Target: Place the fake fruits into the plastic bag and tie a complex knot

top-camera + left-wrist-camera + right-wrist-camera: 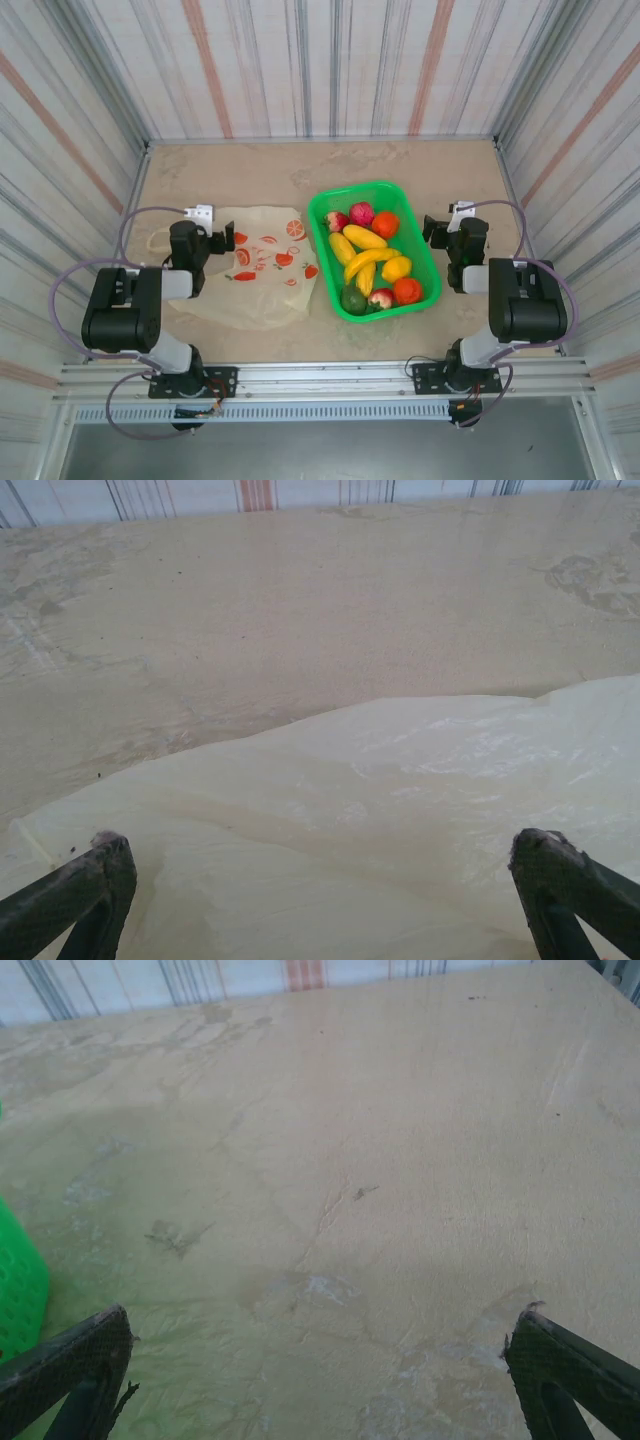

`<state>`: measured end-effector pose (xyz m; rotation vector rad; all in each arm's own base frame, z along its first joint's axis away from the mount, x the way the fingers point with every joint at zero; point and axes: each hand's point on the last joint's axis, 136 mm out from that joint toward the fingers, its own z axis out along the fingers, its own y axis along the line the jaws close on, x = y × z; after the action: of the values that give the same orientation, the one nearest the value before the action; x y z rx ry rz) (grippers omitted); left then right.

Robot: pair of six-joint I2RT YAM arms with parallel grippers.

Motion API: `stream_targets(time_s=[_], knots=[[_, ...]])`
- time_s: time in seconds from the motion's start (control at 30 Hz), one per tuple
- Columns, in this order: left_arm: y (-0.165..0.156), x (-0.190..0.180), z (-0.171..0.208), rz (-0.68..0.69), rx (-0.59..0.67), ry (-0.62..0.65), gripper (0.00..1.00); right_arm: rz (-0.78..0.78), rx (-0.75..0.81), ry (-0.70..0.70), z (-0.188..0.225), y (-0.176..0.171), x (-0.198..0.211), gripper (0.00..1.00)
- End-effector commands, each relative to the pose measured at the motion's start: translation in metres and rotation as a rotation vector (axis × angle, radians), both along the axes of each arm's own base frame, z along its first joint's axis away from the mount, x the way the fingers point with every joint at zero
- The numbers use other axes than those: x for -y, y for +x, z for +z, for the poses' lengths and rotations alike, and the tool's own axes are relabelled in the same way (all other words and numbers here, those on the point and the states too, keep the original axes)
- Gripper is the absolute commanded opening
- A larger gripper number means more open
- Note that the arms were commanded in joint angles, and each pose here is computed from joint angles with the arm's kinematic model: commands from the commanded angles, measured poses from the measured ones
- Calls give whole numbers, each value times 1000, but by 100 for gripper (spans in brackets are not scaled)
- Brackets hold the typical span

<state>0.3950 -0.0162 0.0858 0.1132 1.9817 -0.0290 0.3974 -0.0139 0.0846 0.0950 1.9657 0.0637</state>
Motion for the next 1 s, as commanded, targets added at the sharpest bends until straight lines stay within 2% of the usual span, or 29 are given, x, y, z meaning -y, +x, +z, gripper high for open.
stream_targets(time_s=[0.0,0.97], knots=[[0,0,5,-4,17,23,99,16,-9,17,-3,-3,-4,99],[0,1,5,-1,17,35,99,17,-9,18,-3,-3,-4,99]])
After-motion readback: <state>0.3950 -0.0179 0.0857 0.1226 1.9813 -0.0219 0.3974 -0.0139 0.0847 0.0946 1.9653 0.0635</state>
